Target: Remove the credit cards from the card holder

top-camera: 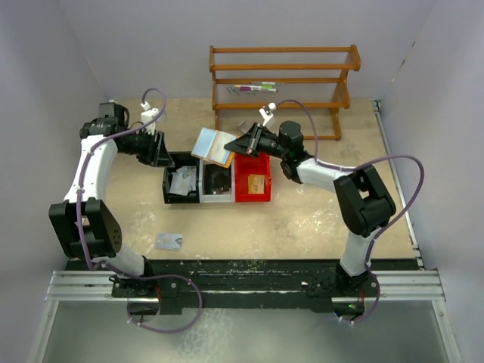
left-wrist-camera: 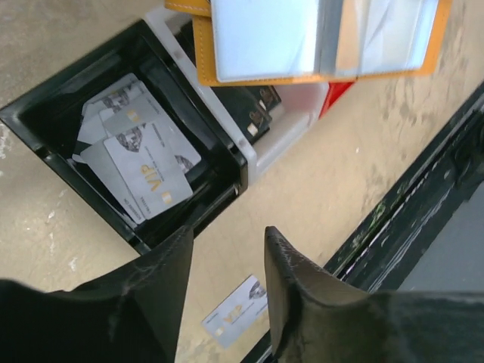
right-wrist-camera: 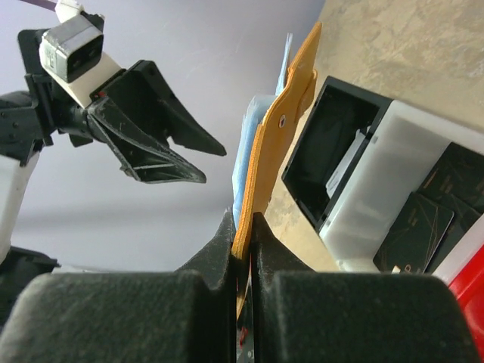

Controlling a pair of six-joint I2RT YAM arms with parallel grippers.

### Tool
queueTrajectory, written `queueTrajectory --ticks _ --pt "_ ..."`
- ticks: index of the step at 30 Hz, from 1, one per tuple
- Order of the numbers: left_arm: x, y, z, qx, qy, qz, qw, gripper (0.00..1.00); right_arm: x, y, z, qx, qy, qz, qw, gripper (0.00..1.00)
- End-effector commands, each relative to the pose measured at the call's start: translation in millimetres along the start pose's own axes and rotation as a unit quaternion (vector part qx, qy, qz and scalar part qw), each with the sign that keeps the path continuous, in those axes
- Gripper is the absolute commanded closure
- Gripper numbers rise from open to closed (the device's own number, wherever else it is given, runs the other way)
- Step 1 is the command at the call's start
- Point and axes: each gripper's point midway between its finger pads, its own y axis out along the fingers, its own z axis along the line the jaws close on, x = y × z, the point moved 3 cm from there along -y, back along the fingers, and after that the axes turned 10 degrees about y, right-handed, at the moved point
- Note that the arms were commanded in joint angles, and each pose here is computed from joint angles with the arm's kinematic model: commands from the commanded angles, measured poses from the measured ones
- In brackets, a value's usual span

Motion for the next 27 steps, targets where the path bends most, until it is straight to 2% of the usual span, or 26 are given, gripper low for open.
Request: queueTrajectory --ticks 1,8,15,27 --pt "-20 -15 -23 -0.046 0.085 0.028 0.995 0.5 -9 -17 37 0.048 -0.055 0.013 0.997 1.0" --pt "-27 -26 -29 -0.028 0.108 0.051 0.992 0.3 -13 -30 58 0.064 -0.068 0.01 0.996 1.0" --pt "0 -41 -58 -0.048 0.099 -0.015 0.994 0.0 -21 -37 76 0.081 -0.085 0.031 0.993 1.0" --pt "47 -67 -111 -0.14 0.027 -0.131 0.981 0.01 -68 -47 145 0.188 -0.166 0.126 0.96 1.0"
